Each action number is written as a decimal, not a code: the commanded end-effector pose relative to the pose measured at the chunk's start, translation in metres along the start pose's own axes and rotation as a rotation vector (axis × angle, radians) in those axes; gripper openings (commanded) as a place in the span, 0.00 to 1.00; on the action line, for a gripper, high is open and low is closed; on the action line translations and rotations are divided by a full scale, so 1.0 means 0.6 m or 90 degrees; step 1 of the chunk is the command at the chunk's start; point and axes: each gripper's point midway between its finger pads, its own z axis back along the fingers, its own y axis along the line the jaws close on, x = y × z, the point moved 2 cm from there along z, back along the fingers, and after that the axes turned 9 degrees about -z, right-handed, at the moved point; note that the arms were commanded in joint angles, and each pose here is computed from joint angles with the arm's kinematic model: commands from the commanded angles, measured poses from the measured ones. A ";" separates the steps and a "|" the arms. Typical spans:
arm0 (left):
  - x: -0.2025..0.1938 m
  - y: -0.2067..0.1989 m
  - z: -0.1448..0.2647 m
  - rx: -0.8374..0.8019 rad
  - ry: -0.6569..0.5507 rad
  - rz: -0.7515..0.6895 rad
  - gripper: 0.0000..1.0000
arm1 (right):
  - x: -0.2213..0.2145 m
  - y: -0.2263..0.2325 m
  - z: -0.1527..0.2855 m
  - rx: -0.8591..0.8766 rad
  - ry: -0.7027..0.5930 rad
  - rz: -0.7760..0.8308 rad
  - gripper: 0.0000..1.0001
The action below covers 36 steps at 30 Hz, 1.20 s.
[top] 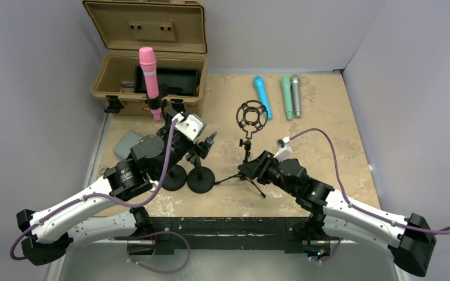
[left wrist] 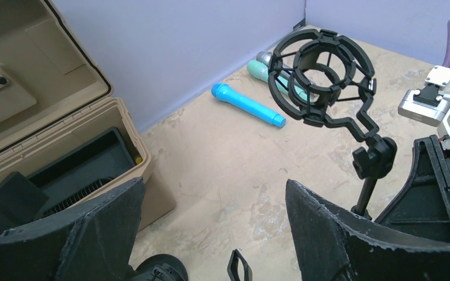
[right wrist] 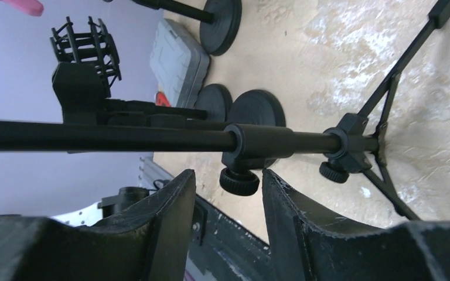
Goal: Remove the microphone from the stand
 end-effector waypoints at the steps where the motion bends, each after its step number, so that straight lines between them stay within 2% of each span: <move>1: 0.019 0.006 0.001 0.006 -0.025 0.002 0.87 | 0.001 0.025 0.004 0.041 0.011 -0.047 0.44; 4: 0.020 0.005 0.002 0.005 -0.026 0.002 0.87 | 0.004 0.019 0.004 0.036 0.005 -0.054 0.30; 9: 0.019 0.005 0.001 0.004 -0.026 0.001 0.87 | 0.008 0.000 -0.002 0.015 -0.009 -0.059 0.28; 11: 0.021 0.005 0.002 0.004 -0.027 0.002 0.87 | 0.010 -0.004 -0.006 0.013 -0.014 -0.055 0.24; 15: 0.020 0.005 0.002 0.006 -0.026 0.001 0.87 | 0.023 -0.004 -0.020 -0.005 -0.027 0.033 0.02; 16: 0.020 0.006 0.002 0.007 -0.026 0.002 0.87 | 0.027 -0.002 -0.025 -0.008 -0.030 0.069 0.00; 19: 0.020 0.005 0.003 0.006 -0.027 0.000 0.87 | 0.035 0.002 -0.042 -0.010 -0.029 0.181 0.00; 23: 0.019 0.006 0.002 0.009 -0.024 -0.003 0.87 | 0.049 -0.015 -0.061 -0.102 -0.020 0.271 0.00; 29: 0.020 0.006 0.002 0.010 -0.026 -0.002 0.87 | 0.077 -0.053 -0.057 -0.235 -0.045 0.315 0.00; 36: 0.017 0.002 0.000 0.005 -0.022 -0.004 0.87 | 0.069 -0.034 -0.068 -0.242 -0.026 0.336 0.00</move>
